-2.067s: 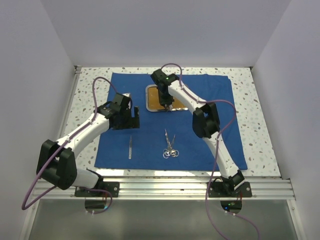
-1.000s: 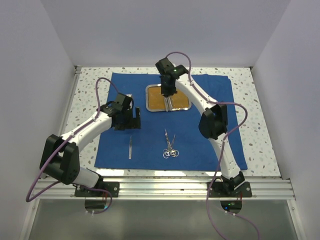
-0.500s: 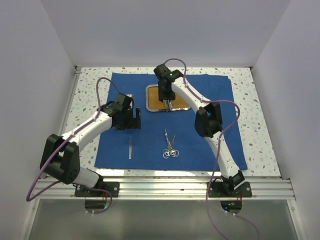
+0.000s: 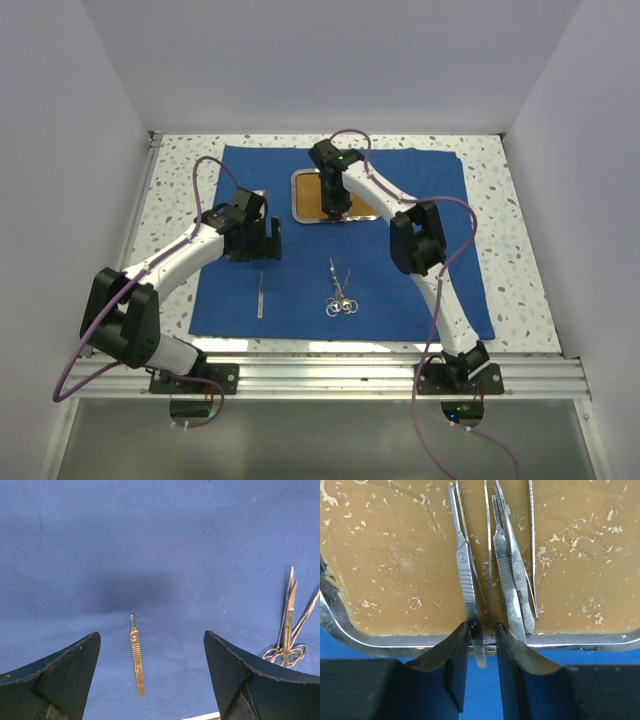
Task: Open and lay out the surgical kit
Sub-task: Pick up the medical item from the container.
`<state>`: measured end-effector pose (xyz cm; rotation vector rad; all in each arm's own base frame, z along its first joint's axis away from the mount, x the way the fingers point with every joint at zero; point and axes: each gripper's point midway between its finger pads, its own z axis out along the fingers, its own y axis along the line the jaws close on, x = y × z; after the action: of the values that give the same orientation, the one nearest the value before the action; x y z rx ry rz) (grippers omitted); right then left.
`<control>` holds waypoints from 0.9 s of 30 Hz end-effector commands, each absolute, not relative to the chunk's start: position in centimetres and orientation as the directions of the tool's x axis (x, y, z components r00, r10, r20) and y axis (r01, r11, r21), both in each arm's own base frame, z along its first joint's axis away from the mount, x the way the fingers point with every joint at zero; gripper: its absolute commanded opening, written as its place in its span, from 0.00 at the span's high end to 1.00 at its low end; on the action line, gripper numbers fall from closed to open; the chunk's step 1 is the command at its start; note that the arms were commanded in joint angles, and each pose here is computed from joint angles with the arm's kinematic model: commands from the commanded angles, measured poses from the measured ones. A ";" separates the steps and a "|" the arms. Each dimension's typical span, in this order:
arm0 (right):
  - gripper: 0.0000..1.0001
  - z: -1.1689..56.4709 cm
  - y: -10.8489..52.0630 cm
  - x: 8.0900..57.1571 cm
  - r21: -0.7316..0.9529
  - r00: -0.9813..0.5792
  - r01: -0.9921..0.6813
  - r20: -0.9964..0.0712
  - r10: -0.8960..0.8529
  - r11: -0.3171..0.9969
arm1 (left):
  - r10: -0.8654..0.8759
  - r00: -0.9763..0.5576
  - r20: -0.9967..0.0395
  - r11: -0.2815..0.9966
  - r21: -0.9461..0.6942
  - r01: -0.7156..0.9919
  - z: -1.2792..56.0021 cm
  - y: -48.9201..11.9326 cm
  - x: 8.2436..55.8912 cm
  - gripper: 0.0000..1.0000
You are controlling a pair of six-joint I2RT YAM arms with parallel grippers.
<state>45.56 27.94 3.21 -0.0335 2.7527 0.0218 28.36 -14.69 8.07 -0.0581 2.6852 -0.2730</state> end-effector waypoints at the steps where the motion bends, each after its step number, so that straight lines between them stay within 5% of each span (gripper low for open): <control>1: 0.69 5.2 28.3 44.9 0.040 -0.918 -0.027 -0.397 -0.009 0.999 | -0.080 -0.891 -0.447 0.977 -0.211 0.018 8.4 -14.8 29.1 0.12; 9: 1.00 4.4 29.0 44.3 0.030 -0.925 -0.036 -0.379 -0.022 0.999 | -0.078 -0.891 -0.448 0.978 -0.210 0.020 8.4 -14.7 29.1 0.12; 27: 1.00 12.9 29.9 43.9 0.118 -0.891 -0.065 -0.454 -0.005 0.991 | -0.093 -0.872 -0.480 0.976 -0.217 0.016 9.3 -14.6 30.5 0.12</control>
<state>45.32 29.57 8.18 -0.0487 2.6975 0.0951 28.55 -14.43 8.02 -0.0708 2.6831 -0.2704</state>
